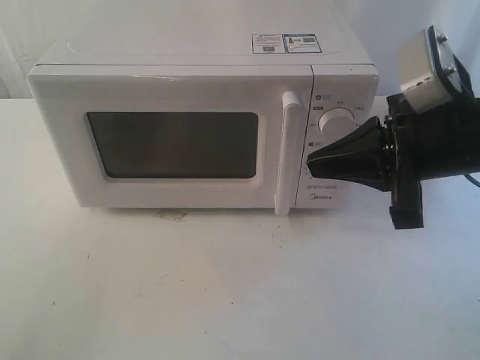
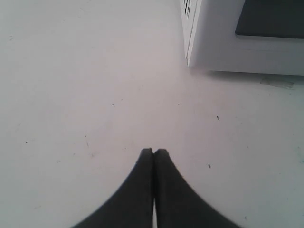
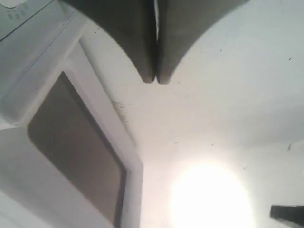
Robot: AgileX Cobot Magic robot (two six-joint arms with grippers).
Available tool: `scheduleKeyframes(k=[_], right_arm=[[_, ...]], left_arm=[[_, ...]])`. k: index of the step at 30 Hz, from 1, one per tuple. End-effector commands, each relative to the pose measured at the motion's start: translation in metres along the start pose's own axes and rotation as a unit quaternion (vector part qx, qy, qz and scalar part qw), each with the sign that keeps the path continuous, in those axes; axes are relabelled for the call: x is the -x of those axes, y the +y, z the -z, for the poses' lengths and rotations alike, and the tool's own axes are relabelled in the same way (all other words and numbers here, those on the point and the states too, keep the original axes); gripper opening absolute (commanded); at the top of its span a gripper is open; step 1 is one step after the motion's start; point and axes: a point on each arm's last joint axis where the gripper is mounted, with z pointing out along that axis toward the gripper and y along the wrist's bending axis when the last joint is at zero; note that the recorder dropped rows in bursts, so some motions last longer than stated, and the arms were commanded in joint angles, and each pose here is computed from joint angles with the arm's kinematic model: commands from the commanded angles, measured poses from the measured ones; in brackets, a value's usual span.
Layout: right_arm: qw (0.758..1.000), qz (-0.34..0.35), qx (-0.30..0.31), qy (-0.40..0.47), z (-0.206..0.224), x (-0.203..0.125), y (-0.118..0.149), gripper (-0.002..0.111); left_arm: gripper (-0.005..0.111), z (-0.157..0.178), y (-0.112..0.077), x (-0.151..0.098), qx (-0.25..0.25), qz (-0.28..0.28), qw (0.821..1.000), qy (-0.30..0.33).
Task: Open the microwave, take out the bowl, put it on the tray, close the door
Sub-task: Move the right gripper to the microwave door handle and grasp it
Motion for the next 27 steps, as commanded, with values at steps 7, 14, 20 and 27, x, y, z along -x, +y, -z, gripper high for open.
scheduleKeyframes(k=[7,14,20,27], right_arm=[[0.999,0.004,-0.050,0.014,0.000,-0.005,-0.014,0.000],[0.992,-0.029,-0.125,-0.019,0.002,0.000,-0.027,0.052],[0.985,-0.056,-0.151,-0.056,0.004,0.005,-0.033,0.051],[0.987,-0.100,-0.115,-0.055,-0.019,-0.011,-0.042,0.051]], left_arm=[[0.000,0.000,0.000,-0.001,-0.003,0.001,1.000,0.000],[0.000,0.000,0.000,-0.001,-0.003,0.001,1.000,0.000],[0.000,0.000,0.000,-0.001,-0.003,0.001,1.000,0.000],[0.000,0.000,0.000,-0.001,-0.003,0.001,1.000,0.000]])
